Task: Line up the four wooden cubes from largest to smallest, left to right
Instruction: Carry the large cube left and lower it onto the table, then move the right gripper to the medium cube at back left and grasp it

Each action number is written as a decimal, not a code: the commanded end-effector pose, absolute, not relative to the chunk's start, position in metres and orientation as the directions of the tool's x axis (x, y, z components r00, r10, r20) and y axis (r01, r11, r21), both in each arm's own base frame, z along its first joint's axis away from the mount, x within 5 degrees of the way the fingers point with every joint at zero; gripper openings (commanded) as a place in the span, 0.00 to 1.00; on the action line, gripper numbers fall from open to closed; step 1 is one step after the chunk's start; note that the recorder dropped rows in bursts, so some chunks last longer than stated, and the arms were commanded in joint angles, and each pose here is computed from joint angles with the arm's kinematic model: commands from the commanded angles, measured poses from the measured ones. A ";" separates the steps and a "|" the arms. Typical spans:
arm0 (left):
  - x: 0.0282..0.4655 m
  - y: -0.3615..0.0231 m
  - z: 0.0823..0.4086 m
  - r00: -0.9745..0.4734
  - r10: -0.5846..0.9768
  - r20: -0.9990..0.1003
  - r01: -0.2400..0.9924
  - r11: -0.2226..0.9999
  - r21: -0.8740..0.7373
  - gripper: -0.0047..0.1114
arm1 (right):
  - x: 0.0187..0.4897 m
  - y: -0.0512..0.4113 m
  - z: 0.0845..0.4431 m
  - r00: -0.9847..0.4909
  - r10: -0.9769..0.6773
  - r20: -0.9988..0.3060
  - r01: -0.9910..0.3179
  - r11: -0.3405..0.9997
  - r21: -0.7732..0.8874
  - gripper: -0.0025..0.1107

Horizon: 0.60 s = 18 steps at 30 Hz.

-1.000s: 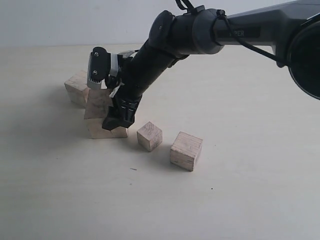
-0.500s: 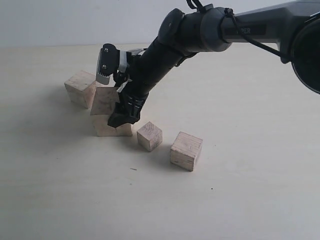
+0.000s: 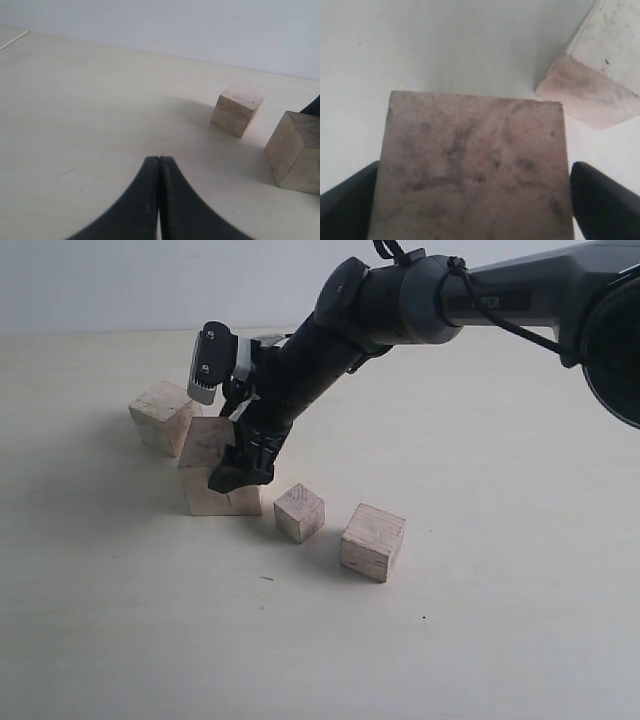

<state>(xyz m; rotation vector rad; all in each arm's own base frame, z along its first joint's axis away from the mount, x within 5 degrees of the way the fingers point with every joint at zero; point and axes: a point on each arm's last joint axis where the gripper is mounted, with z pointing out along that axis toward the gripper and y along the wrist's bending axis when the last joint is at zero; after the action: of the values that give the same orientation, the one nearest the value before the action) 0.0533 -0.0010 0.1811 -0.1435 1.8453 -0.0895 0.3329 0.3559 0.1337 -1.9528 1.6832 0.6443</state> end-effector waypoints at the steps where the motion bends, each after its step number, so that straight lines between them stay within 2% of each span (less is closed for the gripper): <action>1: 0.053 -0.001 0.181 -0.259 -0.144 -0.955 -0.046 0.990 -0.136 0.04 | 0.333 0.356 0.155 0.148 -0.739 -0.657 -0.989 -0.123 -0.083 0.82; 6: 0.053 -0.001 0.181 -0.259 -0.144 -0.955 -0.046 0.990 -0.136 0.04 | 0.328 0.355 0.186 0.156 -0.702 -0.695 -0.988 -0.124 -0.096 0.82; 9: 0.053 -0.001 0.181 -0.259 -0.144 -0.955 -0.046 0.990 -0.136 0.04 | 0.322 0.356 0.213 0.116 -0.636 -0.763 -0.993 -0.099 -0.068 0.82; 11: 0.053 -0.001 0.181 -0.259 -0.144 -0.955 -0.046 0.990 -0.136 0.04 | 0.323 0.358 0.223 0.041 -0.593 -0.804 -0.999 -0.027 -0.032 0.82; 12: 0.053 -0.001 0.181 -0.259 -0.144 -0.955 -0.046 0.990 -0.136 0.04 | 0.329 0.361 0.230 -0.062 -0.541 -0.839 -0.996 0.093 0.014 0.81; 15: 0.053 -0.001 0.181 -0.259 -0.144 -0.955 -0.046 0.990 -0.136 0.04 | 0.348 0.371 0.231 -0.102 -0.471 -0.876 -0.946 0.320 -0.062 0.78; 18: 0.053 -0.001 0.181 -0.259 -0.144 -0.955 -0.046 0.990 -0.136 0.04 | 0.352 0.398 0.227 -0.188 -0.397 -0.898 -0.925 0.378 0.027 0.78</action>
<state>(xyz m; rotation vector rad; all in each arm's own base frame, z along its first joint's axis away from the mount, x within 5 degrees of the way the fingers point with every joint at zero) 0.0533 -0.0010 0.1811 -0.1435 1.8453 -0.0895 0.3509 0.3810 0.2281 -1.2577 1.7344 0.7061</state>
